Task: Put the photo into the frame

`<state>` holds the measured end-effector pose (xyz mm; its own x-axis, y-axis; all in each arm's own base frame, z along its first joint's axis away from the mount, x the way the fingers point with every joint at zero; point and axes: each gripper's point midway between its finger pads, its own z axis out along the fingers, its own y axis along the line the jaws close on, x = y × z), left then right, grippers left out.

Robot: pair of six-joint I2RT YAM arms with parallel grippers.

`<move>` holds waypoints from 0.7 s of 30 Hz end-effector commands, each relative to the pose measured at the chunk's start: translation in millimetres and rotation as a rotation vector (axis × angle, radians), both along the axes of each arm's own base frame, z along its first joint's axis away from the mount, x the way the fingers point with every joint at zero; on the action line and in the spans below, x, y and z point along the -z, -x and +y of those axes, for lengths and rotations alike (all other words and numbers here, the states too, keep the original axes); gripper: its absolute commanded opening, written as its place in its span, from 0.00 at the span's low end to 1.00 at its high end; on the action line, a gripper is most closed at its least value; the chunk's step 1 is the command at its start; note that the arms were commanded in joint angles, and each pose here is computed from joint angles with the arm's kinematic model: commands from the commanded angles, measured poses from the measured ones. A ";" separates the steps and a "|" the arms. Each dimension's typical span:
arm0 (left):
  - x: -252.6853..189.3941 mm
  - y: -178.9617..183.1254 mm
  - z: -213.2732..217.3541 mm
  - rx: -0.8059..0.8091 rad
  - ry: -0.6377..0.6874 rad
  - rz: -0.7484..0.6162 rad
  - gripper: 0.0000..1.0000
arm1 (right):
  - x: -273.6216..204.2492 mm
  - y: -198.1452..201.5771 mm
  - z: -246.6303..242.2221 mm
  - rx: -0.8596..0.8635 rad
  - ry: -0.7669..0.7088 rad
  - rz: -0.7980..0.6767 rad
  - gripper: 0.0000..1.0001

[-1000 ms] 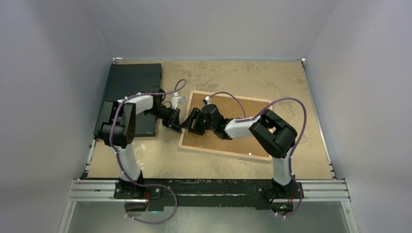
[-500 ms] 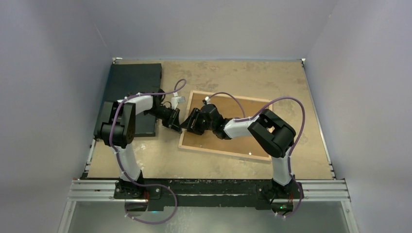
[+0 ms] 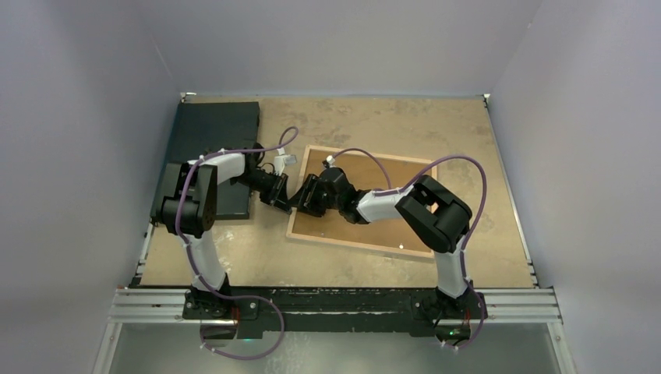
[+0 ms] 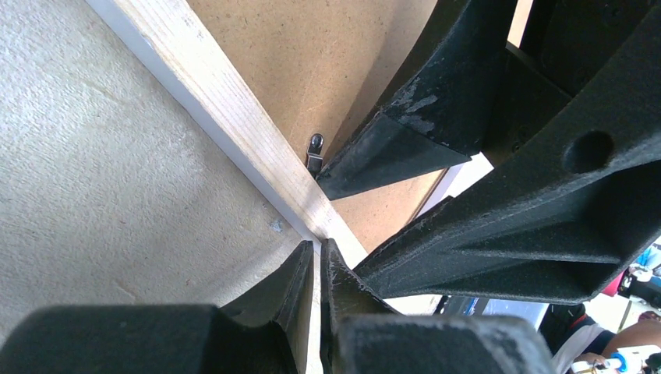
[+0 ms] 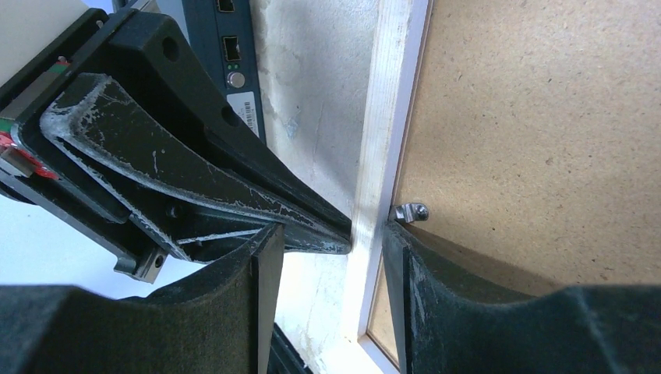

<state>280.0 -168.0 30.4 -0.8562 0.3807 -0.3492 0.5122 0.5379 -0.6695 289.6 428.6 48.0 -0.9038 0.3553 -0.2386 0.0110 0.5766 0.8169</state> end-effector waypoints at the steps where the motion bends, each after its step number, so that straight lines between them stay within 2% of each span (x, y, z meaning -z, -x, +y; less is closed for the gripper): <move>1: 2.2 -3.9 -1.2 0.019 -0.001 -0.037 0.05 | -11.2 -10.0 -1.0 0.035 0.015 -0.047 0.53; 4: -0.1 -5.1 -0.7 0.020 -0.004 -0.044 0.04 | -28.7 -2.9 -4.3 -0.006 -0.022 -0.069 0.58; 6: -0.9 -6.4 0.5 0.018 -0.009 -0.051 0.04 | -45.4 4.1 -9.0 -0.043 -0.042 -0.116 0.66; 8: -2.9 -8.0 1.4 0.014 -0.007 -0.052 0.04 | -55.8 9.2 -14.8 -0.074 -0.041 -0.156 0.73; 10: -4.9 -8.8 2.2 0.013 -0.005 -0.052 0.04 | -61.4 13.0 -21.1 -0.108 -0.013 -0.194 0.75; 15: -10.1 -11.6 4.4 0.018 -0.009 -0.065 0.04 | -69.8 22.0 -42.6 -0.251 0.139 -0.376 0.74; 17: -11.2 -11.5 5.4 0.021 -0.008 -0.063 0.04 | -69.1 20.8 -58.6 -0.278 0.244 -0.440 0.75; 19: -9.8 -12.1 5.4 0.020 -0.008 -0.070 0.04 | -58.7 32.2 -72.8 -0.320 0.300 -0.424 0.74; 21: -5.7 -12.5 4.5 0.011 -0.004 -0.065 0.04 | -57.4 36.2 -72.7 -0.297 0.257 -0.387 0.70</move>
<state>281.2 -164.1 30.8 -0.8519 0.3927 -0.3465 0.5194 0.5480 -0.6557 265.8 379.1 125.9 -0.7939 0.0904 -0.6013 -0.4150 0.6422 0.6445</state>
